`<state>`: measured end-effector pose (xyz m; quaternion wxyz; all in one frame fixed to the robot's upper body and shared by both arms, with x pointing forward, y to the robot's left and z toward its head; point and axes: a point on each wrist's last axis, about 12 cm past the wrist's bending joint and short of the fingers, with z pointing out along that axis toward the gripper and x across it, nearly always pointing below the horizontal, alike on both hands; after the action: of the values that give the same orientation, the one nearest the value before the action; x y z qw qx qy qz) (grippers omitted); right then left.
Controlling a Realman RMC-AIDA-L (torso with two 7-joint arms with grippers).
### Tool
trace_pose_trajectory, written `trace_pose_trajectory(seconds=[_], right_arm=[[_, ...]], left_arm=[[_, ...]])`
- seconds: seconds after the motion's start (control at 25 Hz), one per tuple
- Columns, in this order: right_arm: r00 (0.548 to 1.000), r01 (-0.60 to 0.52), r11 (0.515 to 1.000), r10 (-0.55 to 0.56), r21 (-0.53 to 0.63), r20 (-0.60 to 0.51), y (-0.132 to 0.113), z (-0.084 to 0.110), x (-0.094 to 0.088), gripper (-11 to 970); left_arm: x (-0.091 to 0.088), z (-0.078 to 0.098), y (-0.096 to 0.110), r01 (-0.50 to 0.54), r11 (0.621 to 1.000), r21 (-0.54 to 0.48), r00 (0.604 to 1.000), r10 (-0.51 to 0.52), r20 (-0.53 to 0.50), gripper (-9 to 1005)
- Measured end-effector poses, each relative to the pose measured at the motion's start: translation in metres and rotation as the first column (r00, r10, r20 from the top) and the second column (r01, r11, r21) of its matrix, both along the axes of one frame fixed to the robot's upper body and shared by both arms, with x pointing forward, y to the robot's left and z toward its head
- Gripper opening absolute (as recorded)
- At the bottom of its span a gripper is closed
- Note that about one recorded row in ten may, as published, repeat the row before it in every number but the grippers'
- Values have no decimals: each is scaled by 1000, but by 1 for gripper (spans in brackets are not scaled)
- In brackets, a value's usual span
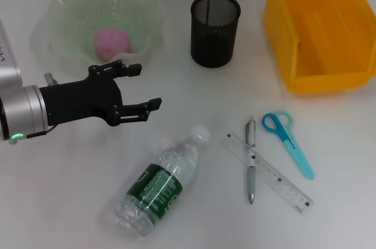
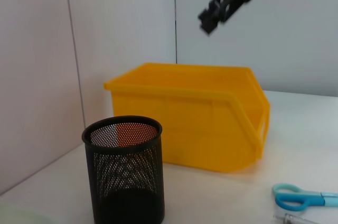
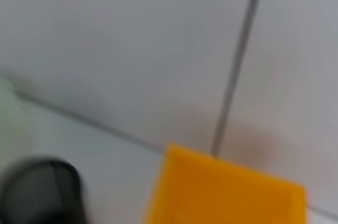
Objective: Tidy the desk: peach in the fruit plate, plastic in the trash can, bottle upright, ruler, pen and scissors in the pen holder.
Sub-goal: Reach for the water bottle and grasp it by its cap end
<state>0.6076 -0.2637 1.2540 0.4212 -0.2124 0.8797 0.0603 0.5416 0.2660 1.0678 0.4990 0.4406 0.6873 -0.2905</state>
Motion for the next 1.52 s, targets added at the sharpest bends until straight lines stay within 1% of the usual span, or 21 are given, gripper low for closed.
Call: trace_pose_trajectory(seconds=[0.08, 0.16, 0.24, 0.32, 0.4, 0.48, 0.6, 0.68, 0.72, 0.76, 0.84, 1.0, 1.04, 1.08, 1.12, 1.16, 1.28, 1.32, 1.4, 1.48, 1.52], right_arm=[[995, -90, 990, 84, 107, 57, -4, 3, -18, 779], [975, -205, 958, 182, 199, 128, -13, -3, -38, 779], [945, -309, 914, 265, 264, 190, -24, -18, -57, 780], [918, -382, 869, 318, 315, 238, -38, -40, -74, 780], [902, -420, 834, 339, 357, 268, -53, -62, -88, 780], [904, -420, 811, 335, 408, 265, -69, -89, -100, 780], [902, -427, 797, 340, 427, 268, -87, -121, -117, 780], [899, -435, 795, 362, 422, 245, -94, -142, -128, 780], [899, -437, 795, 373, 420, 229, -95, -148, -131, 780], [899, -439, 795, 385, 419, 210, -96, -155, -134, 779], [897, -441, 796, 405, 414, 178, -95, -167, -140, 779], [887, -457, 799, 439, 392, 139, -92, -178, -145, 779], [882, -465, 797, 453, 386, 129, -91, -179, -146, 779], [878, -472, 795, 463, 381, 120, -90, -181, -147, 779], [873, -479, 794, 475, 374, 111, -89, -182, -147, 779], [868, -486, 793, 486, 369, 100, -88, -183, -147, 779], [860, -496, 791, 503, 358, 80, -85, -185, -145, 780], [860, -496, 791, 504, 359, 78, -85, -186, -144, 780], [860, -496, 789, 505, 362, 79, -83, -187, -144, 780], [859, -497, 788, 505, 364, 79, -82, -187, -144, 780], [859, -497, 788, 506, 363, 79, -82, -187, -144, 780]], left_arm=[[-2, 0, 2, -8, 1000, -14, 1000, 8, 2, 829], [-5, 2, 4, -6, 999, -34, 1000, 6, 8, 829], [-8, 5, 6, -5, 998, -58, 1000, 6, 19, 828], [-12, 9, 8, -4, 996, -90, 999, 7, 33, 828], [-15, 14, 9, 6, 992, -128, 999, -2, 35, 827], [-17, 20, 7, 26, 985, -168, 1000, -24, 18, 827], [-20, 33, 1, 97, 975, -199, 995, -97, 11, 826], [-21, 39, -3, 126, 971, -202, 992, -128, 7, 826], [-22, 44, -6, 135, 970, -203, 990, -141, -16, 825], [-20, 50, -13, 122, 974, -190, 988, -138, -74, 825], [-18, 56, -22, 102, 982, -161, 983, -125, -136, 825], [-22, 71, -54, 42, 999, 18, 975, -37, -219, 819], [-23, 76, -62, 17, 998, 63, 972, -2, -233, 813], [-23, 76, -62, 17, 998, 63, 972, -2, -233, 808], [-25, 85, -76, -21, 992, 128, 958, 56, -281, 802], [-26, 88, -81, -30, 988, 151, 951, 74, -300, 797], [-27, 92, -89, -47, 980, 193, 938, 110, -330, 787], [-28, 93, -101, -68, 965, 253, 919, 159, -360, 784], [-25, 90, -108, -89, 946, 312, 904, 207, -373, 777], [-25, 90, -108, -89, 946, 312, 904, 207, -373, 770], [-23, 87, -112, -97, 935, 341, 897, 230, -377, 767]])
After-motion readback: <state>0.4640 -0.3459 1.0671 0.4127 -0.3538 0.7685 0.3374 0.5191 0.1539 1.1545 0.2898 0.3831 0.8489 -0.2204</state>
